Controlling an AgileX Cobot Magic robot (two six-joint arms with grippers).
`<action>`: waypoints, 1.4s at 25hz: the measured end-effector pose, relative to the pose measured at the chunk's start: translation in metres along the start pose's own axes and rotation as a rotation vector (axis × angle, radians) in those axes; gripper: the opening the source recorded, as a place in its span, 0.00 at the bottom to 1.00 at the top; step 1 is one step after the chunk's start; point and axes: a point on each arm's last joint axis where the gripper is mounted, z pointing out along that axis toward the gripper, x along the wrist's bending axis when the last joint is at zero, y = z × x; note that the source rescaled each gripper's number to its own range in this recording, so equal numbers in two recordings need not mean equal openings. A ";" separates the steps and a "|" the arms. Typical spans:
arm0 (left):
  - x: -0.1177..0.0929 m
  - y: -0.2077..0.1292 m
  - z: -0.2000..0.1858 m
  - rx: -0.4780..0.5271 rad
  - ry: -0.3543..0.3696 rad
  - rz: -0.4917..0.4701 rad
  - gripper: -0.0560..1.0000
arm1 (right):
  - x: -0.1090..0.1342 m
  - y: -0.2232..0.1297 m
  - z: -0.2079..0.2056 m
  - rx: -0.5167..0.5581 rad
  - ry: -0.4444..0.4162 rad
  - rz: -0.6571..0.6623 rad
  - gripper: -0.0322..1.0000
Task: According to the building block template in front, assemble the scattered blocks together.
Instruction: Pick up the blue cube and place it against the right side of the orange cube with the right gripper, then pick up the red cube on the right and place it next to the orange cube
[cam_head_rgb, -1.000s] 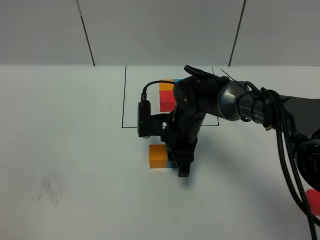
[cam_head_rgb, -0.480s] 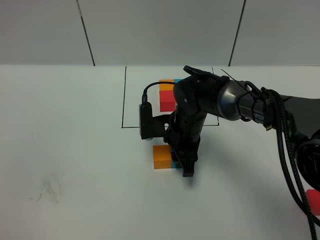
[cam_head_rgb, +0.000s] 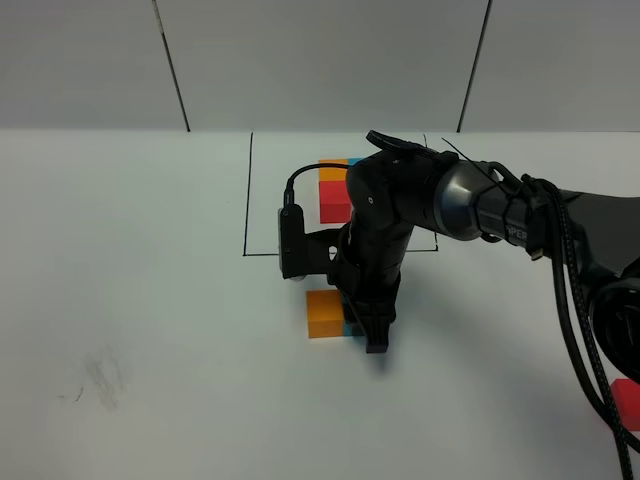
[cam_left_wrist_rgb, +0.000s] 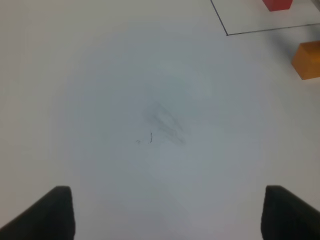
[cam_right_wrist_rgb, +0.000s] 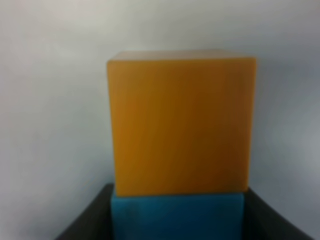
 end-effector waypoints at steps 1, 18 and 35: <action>0.000 0.000 0.000 0.000 0.000 0.000 0.98 | 0.000 0.000 0.000 0.002 -0.002 -0.002 0.29; 0.000 0.000 0.000 0.000 0.000 0.000 0.98 | -0.001 -0.002 -0.016 0.015 -0.020 0.074 0.67; 0.000 0.000 0.000 0.001 0.000 0.000 0.98 | -0.002 -0.035 -0.106 0.059 -0.166 1.030 0.95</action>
